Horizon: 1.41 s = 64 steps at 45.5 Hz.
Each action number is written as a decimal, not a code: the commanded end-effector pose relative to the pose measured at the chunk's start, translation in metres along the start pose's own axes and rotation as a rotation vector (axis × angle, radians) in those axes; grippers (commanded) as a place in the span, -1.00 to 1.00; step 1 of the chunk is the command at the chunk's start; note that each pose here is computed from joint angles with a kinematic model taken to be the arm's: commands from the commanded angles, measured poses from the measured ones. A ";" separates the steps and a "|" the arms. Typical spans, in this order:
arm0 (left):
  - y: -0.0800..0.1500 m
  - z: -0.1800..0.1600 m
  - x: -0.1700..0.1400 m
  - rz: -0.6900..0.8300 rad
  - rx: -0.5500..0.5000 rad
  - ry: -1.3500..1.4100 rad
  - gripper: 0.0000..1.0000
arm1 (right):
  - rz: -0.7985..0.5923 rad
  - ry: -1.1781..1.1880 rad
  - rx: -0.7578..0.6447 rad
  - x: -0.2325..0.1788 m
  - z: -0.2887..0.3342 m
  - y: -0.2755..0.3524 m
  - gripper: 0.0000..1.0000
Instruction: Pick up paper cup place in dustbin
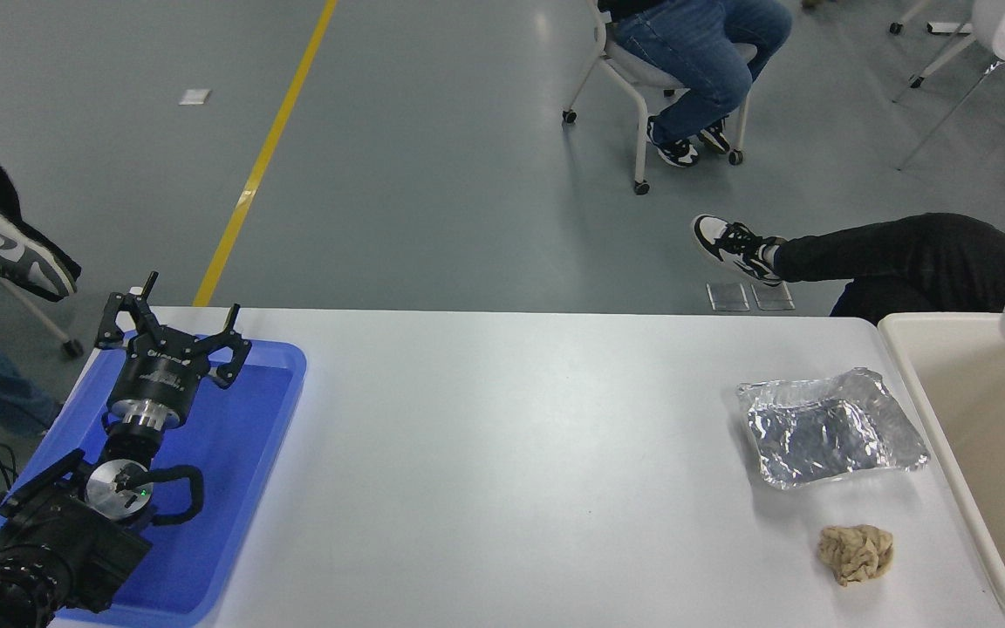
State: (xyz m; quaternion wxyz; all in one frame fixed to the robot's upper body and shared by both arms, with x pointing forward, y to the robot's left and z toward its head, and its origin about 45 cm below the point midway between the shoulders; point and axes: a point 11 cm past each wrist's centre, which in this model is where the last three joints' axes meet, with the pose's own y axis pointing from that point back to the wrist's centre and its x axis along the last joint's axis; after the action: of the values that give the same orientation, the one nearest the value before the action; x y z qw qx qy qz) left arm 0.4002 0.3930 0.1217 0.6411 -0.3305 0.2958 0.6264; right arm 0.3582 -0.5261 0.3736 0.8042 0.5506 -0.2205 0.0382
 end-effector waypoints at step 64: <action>0.000 0.000 0.000 0.001 0.000 0.000 1.00 | 0.247 -0.466 -0.072 -0.152 0.020 -0.236 -0.97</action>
State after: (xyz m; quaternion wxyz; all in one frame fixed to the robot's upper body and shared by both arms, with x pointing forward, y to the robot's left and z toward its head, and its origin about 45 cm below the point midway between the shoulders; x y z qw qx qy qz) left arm 0.4004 0.3929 0.1219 0.6408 -0.3311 0.2954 0.6265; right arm 0.2942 -0.6123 0.1264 0.7490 0.4833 -0.4531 0.0123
